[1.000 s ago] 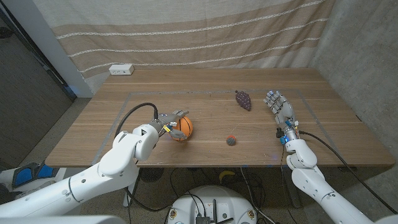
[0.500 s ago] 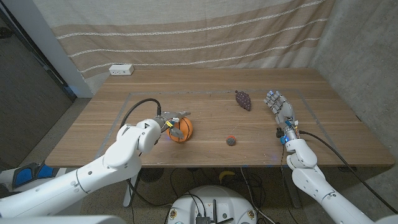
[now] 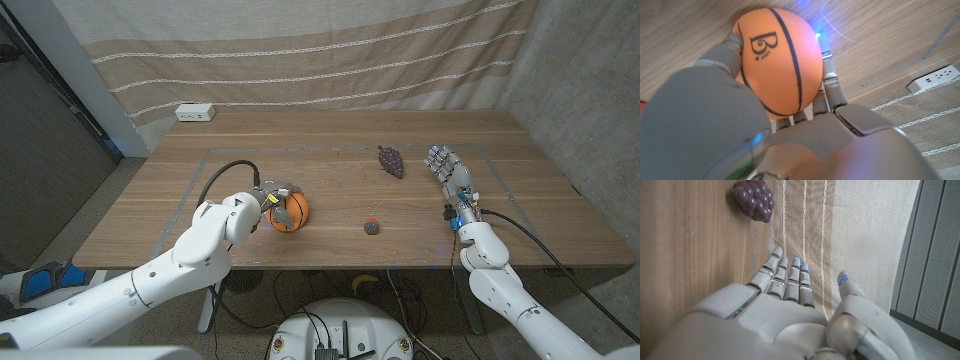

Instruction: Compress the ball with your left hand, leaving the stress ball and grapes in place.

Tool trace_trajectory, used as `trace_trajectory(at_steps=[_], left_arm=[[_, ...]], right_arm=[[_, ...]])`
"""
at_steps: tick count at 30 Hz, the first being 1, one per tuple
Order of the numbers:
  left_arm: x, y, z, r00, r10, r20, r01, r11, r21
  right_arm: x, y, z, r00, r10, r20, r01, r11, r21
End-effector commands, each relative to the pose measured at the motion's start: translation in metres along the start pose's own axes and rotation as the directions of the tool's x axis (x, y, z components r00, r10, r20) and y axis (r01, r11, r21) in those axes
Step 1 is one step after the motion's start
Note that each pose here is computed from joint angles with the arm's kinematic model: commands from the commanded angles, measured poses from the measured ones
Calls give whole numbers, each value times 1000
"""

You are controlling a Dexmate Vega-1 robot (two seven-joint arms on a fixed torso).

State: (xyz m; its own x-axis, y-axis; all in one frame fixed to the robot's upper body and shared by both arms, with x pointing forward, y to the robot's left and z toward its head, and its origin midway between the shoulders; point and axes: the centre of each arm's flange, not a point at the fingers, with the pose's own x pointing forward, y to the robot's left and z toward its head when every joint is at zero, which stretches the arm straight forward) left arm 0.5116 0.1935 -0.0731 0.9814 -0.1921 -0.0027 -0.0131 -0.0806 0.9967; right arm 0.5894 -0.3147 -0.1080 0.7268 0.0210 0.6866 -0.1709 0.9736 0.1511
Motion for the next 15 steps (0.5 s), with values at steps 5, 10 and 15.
trace_trajectory(at_steps=[5, 10, 15], left_arm=[[-3, 4, -2, 980, 188, 61, -180, 978, -109], [-7, 11, -3, 970, 233, 67, -220, 962, -161], [-12, 19, -3, 959, 275, 59, -263, 951, -164]], right_arm=[[1, -2, -3, 1000, -11, -2, 11, 1000, -3], [1, -3, -4, 1000, -11, -1, 11, 1000, -2], [2, -2, -4, 1000, -11, 2, 11, 1000, -1]])
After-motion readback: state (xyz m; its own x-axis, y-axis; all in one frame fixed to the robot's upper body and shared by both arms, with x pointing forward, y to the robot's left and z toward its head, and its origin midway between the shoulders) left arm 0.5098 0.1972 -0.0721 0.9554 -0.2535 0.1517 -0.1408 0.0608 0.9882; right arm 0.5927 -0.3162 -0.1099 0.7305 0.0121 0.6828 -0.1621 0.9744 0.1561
